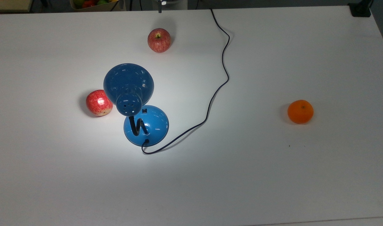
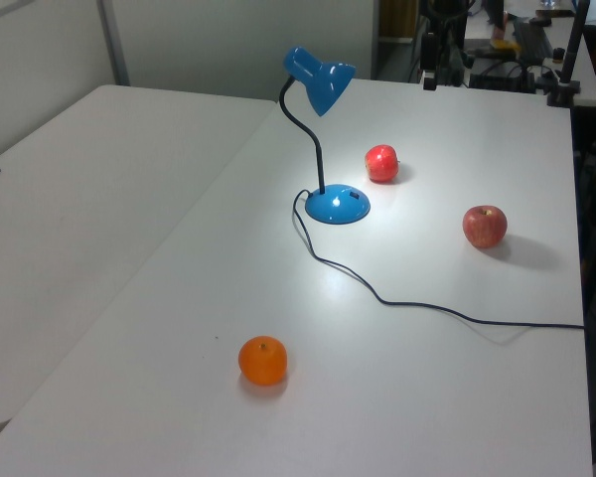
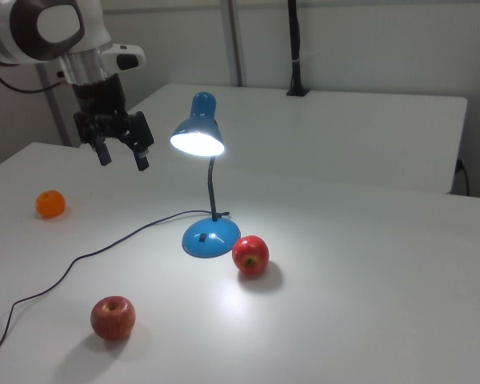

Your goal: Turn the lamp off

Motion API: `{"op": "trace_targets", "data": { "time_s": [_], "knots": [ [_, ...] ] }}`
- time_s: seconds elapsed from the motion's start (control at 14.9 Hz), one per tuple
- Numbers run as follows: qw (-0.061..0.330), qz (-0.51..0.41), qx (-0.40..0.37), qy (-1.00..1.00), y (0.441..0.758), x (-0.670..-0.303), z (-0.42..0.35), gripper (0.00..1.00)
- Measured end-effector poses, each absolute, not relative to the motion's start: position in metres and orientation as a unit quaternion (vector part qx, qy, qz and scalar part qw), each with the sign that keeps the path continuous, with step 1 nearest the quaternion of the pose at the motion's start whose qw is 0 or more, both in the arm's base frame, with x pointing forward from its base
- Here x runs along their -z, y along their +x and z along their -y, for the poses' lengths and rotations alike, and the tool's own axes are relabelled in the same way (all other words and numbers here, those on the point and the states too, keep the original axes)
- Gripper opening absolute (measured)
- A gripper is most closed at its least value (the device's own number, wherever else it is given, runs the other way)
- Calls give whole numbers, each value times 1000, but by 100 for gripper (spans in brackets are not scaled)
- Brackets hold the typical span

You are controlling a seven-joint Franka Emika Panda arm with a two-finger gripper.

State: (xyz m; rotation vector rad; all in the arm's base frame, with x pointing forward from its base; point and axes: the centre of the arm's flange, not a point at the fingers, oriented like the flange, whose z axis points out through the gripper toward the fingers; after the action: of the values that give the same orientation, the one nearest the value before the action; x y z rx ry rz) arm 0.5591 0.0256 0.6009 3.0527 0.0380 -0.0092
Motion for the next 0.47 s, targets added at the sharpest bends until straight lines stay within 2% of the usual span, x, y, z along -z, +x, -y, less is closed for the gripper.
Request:
{"op": "trace_targets", "data": {
  "time_s": [0.27, 0.34, 0.47],
  "knots": [
    [44, -12, 3, 999, 559, -601, -26, 100],
    [44, -12, 3, 999, 559, -601, -26, 93],
    [44, -13, 4, 999, 559, -600, -26, 70]
  ]
}}
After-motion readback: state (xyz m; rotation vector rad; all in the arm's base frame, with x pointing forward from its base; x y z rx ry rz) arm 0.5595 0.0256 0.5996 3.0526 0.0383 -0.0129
